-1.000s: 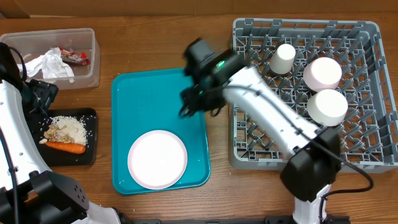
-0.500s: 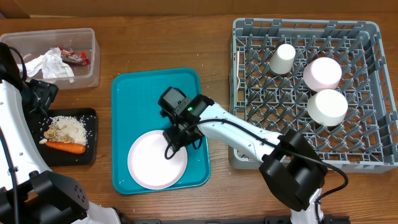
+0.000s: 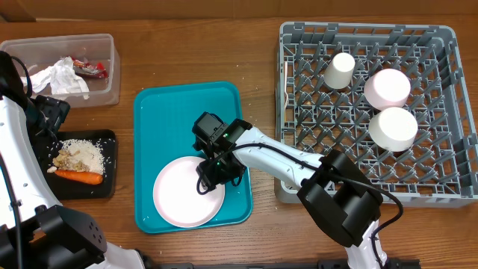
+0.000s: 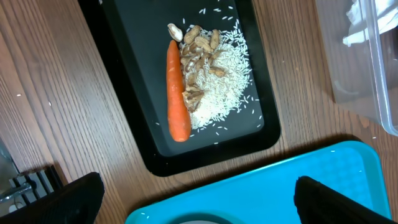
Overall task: Sort waste into correct bins and load items into the dishwasher rack
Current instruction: 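Move the right gripper to the white plate and grip its rim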
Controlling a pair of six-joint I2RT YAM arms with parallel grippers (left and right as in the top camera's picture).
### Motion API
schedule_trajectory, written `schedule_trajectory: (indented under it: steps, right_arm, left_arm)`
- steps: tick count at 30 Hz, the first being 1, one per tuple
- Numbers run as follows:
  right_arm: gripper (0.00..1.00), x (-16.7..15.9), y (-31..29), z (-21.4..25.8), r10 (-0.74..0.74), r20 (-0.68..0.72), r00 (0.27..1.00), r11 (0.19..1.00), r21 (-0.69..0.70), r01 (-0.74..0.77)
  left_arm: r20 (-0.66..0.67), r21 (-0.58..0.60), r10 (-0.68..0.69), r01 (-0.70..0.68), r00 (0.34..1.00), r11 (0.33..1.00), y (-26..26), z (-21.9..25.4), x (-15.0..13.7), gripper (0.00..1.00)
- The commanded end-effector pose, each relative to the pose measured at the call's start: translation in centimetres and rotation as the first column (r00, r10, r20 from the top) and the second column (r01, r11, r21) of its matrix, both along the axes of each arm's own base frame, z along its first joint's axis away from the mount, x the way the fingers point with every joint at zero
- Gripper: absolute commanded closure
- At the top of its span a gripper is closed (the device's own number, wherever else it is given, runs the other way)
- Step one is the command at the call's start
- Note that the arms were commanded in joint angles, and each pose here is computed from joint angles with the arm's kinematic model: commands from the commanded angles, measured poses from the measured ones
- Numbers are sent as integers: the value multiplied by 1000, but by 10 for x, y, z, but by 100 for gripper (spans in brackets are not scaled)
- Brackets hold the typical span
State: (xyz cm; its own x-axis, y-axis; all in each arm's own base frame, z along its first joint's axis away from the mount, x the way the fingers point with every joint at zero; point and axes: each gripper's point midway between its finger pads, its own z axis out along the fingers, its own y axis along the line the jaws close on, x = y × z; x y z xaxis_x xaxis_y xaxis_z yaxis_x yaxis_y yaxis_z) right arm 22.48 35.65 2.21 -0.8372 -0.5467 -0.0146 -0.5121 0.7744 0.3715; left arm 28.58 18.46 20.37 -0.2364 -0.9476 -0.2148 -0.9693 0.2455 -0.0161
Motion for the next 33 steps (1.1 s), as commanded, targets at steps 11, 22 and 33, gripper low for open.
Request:
schedule_trajectory:
  steps: [11, 22, 33]
  right_arm:
    - [40, -6, -1, -7, -1, -32, 999, 1000, -5, 1]
    - [74, 7, -12, -13, -59, 29, 998, 995, -78, 61]
    - [96, 26, -28, -8, -119, 20, 993, 989, -90, 121]
  left_arm:
    - [-4, 13, 16, -16, 1000, 1000, 2, 1, 0, 0]
    - [-5, 14, 16, -16, 1000, 1000, 2, 1, 0, 0]
    - [-4, 13, 16, -16, 1000, 1000, 2, 1, 0, 0]
